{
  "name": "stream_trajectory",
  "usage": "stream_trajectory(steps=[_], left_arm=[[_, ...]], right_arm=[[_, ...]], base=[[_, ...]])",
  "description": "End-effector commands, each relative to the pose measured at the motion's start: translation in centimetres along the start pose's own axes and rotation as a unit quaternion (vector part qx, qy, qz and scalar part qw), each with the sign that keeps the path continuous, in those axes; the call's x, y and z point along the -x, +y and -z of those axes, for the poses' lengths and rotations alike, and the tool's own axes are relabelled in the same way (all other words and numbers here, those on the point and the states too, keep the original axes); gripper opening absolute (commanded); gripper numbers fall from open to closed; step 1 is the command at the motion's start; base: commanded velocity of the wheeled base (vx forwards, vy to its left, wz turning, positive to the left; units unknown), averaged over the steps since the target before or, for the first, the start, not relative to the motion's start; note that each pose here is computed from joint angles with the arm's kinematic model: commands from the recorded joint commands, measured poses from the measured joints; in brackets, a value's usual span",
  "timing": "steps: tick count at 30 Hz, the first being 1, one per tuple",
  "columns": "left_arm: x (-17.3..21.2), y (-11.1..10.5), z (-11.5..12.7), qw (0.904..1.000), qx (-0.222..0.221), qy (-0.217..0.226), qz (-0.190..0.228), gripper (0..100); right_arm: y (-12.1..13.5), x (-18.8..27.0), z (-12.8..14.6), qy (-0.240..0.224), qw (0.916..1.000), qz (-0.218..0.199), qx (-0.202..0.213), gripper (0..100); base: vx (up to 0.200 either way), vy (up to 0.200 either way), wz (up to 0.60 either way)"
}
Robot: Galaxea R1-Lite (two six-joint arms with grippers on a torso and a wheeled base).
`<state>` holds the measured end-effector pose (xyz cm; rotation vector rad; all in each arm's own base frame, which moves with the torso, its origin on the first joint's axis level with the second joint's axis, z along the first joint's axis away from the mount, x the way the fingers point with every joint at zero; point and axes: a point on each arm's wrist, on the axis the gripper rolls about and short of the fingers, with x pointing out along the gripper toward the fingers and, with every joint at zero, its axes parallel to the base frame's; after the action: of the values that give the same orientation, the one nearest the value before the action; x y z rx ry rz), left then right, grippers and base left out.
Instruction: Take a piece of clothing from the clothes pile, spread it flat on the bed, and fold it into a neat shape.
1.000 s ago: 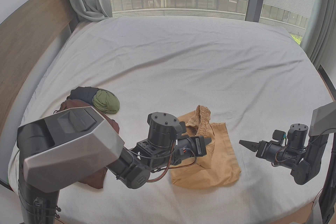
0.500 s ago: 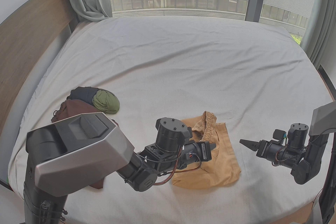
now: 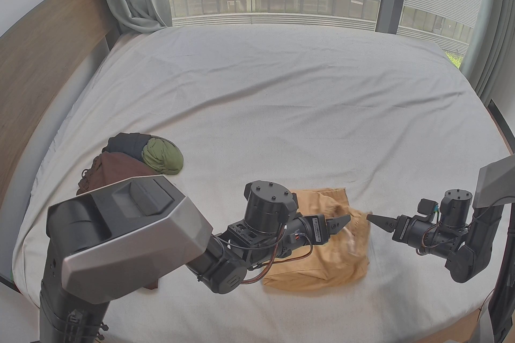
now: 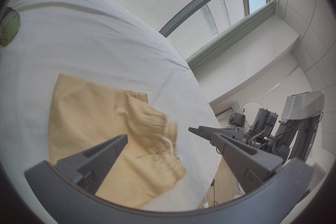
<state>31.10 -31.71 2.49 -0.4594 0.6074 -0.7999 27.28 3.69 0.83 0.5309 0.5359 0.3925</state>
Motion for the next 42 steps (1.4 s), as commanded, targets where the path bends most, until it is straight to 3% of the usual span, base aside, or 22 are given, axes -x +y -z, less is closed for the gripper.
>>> stream_trajectory(steps=[1, 9, 23, 35, 42], left_arm=[[-0.1, 0.2, 0.3, 1.0000, 0.000, 0.003, -0.002, 100], [0.8, 0.8, -0.3, 0.9998, 0.001, -0.012, -0.015, 100], [6.8, 3.8, -2.1, 0.9971, -0.018, -0.034, -0.066, 100], [14.8, 8.7, -2.8, 0.9935, -0.019, -0.060, -0.095, 100], [19.3, 10.4, -1.9, 0.9953, -0.013, -0.062, -0.073, 100]], right_arm=[[0.0, -0.1, 0.2, 0.005, 1.0000, -0.001, 0.000, 100], [-0.1, -0.1, 0.7, 0.015, 0.9999, 0.003, -0.003, 100], [0.1, -0.4, 1.3, 0.028, 0.9996, 0.002, -0.004, 100], [0.4, -0.6, 2.3, 0.048, 0.9988, -0.002, -0.003, 100], [0.3, -0.7, 2.9, 0.060, 0.9982, 0.002, -0.005, 100]], base=[[0.000, 0.000, 0.00], [0.000, 0.000, 0.00], [0.000, 0.000, 0.00], [0.000, 0.000, 0.00], [0.000, 0.000, 0.00]])
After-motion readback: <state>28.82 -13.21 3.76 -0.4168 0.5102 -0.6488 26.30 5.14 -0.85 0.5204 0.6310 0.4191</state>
